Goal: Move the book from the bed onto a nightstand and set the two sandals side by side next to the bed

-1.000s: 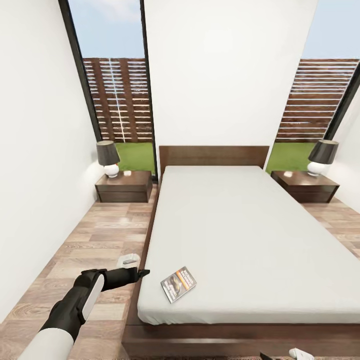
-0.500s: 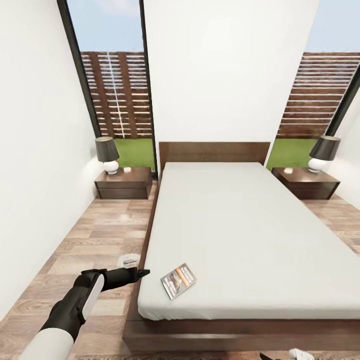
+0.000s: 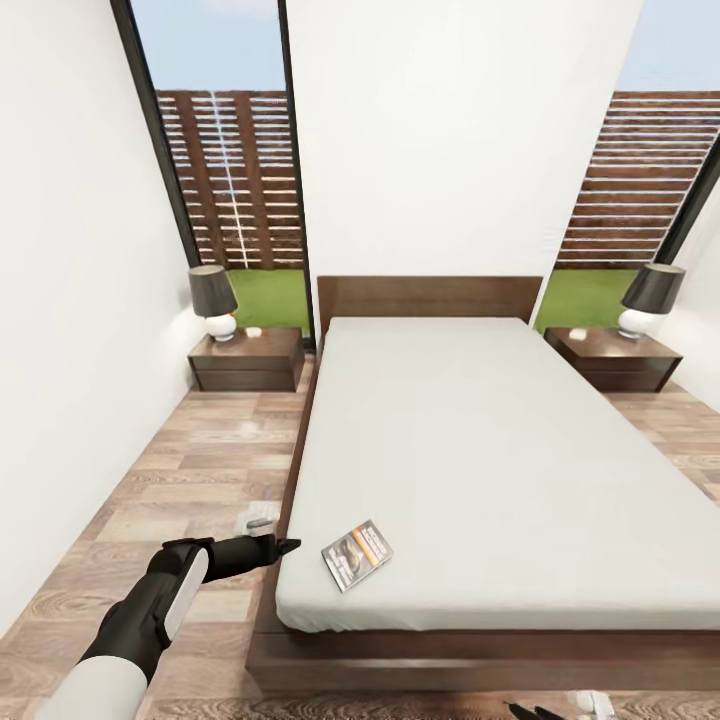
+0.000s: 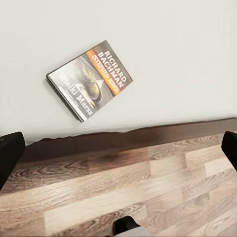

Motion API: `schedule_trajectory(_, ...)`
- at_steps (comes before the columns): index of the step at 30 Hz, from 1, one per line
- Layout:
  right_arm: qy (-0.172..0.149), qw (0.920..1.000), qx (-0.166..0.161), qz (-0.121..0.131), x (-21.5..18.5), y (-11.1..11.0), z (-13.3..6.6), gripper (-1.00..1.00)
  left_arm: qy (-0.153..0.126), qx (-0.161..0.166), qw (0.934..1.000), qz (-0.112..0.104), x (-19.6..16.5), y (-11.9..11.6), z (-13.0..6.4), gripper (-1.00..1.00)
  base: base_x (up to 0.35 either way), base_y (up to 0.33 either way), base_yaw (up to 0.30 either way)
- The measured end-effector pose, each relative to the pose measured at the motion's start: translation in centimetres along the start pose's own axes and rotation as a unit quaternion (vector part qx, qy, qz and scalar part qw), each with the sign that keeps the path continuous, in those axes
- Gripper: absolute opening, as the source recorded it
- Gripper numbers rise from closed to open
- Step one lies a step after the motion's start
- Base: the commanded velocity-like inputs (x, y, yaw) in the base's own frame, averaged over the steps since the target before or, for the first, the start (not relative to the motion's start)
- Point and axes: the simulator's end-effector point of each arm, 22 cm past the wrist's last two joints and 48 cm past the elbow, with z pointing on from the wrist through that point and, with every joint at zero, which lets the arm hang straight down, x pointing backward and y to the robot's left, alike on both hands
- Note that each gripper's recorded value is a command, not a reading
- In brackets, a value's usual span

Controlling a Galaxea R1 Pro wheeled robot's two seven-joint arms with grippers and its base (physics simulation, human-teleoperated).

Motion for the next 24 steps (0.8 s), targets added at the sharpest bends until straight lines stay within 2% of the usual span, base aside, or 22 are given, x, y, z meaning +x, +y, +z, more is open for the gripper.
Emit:
schedule_trajectory(3, 0.002, 1.0, -0.003, -0.006, -1.3, -1.2, -2.6, 1.0, 0.002, -0.001, 1.0, -0.001, 0.2, 0.1, 0.1, 1.0, 0.0, 0.0, 0.0)
schedule_trajectory(6, 0.005, 1.0, -0.001, -0.008, -1.9, -2.0, -3.9, 1.0, 0.004, -0.001, 1.0, -0.002, 0.4, 0.2, 0.3, 1.0, 0.0, 0.0, 0.0)
schedule_trajectory(11, 0.009, 0.9999, 0.002, -0.008, -1.8, -2.4, -4.3, 1.0, 0.007, -0.001, 1.0, -0.004, 0.7, 0.4, 0.5, 1.0, 0.025, 0.0, 0.0)
schedule_trajectory(18, 0.014, 0.9999, 0.005, -0.006, -1.3, -2.6, -4.3, 1.0, 0.012, 0.003, 0.9999, -0.008, 1.2, 0.0, 1.1, 1.0, 0.265, 0.0, 0.0)
schedule_trajectory(24, 0.018, 0.9998, 0.006, -0.003, -1.0, -2.8, -4.2, 1.0, 0.016, 0.002, 0.9998, -0.011, 1.6, 0.2, 1.5, 1.0, 0.055, -0.001, 0.0)
